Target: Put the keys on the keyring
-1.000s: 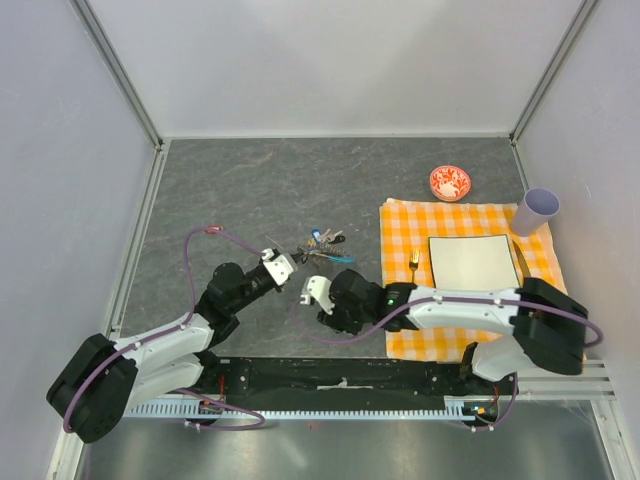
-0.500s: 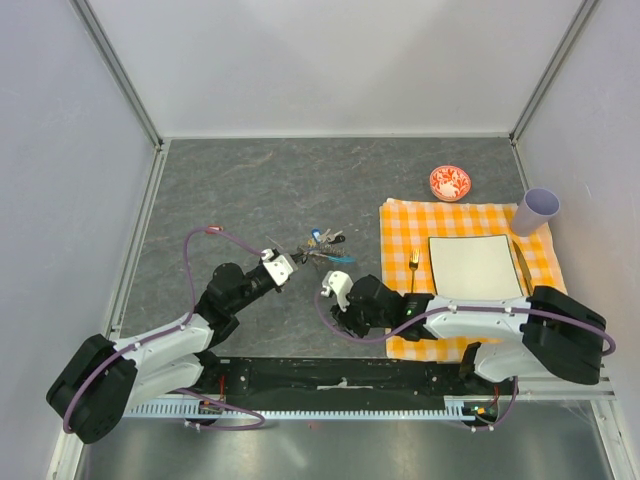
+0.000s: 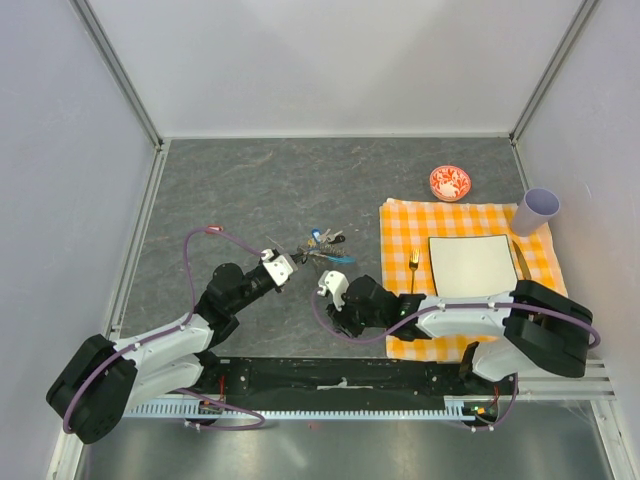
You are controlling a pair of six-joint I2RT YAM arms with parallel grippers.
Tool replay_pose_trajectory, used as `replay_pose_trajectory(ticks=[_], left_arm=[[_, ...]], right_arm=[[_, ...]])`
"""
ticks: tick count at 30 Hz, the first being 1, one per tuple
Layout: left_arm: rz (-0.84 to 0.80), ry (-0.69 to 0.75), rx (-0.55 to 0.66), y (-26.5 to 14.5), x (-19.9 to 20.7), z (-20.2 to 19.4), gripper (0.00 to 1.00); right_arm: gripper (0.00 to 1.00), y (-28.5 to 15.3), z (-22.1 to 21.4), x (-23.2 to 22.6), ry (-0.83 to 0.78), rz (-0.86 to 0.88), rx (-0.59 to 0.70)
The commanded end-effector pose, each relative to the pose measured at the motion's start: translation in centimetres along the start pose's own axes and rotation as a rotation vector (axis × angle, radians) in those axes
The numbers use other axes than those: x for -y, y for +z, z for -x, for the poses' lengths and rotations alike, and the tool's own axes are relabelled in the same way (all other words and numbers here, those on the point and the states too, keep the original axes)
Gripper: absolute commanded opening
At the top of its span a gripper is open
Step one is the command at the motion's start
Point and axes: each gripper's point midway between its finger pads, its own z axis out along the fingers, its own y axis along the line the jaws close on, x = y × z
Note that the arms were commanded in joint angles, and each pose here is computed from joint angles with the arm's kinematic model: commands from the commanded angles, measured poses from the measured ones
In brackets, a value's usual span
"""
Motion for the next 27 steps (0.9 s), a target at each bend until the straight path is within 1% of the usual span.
replay_pose_trajectory(ticks=[1, 6, 16, 27], left_arm=[[0.027, 0.007, 0.079, 0.11, -0.71, 2.07, 0.02], [0.026, 0.006, 0.082, 0.12, -0.72, 2.19, 0.02], [0.024, 0.007, 0.081, 0.12, -0.69, 2.17, 0.02], [0.018, 0.004, 0.081, 0.14, -0.55, 2.12, 0.02]], right_arm=[[0.34, 0.46, 0.06, -0.56, 0.011, 0.031, 0.008], [0.33, 0.39, -0.59, -0.51, 0.017, 0.029, -0.012], [0.28, 0.57, -0.72, -0.51, 0.016, 0.03, -0.015], [0.26, 0.8, -0.55, -0.44, 0.003, 0.029, -0.009]])
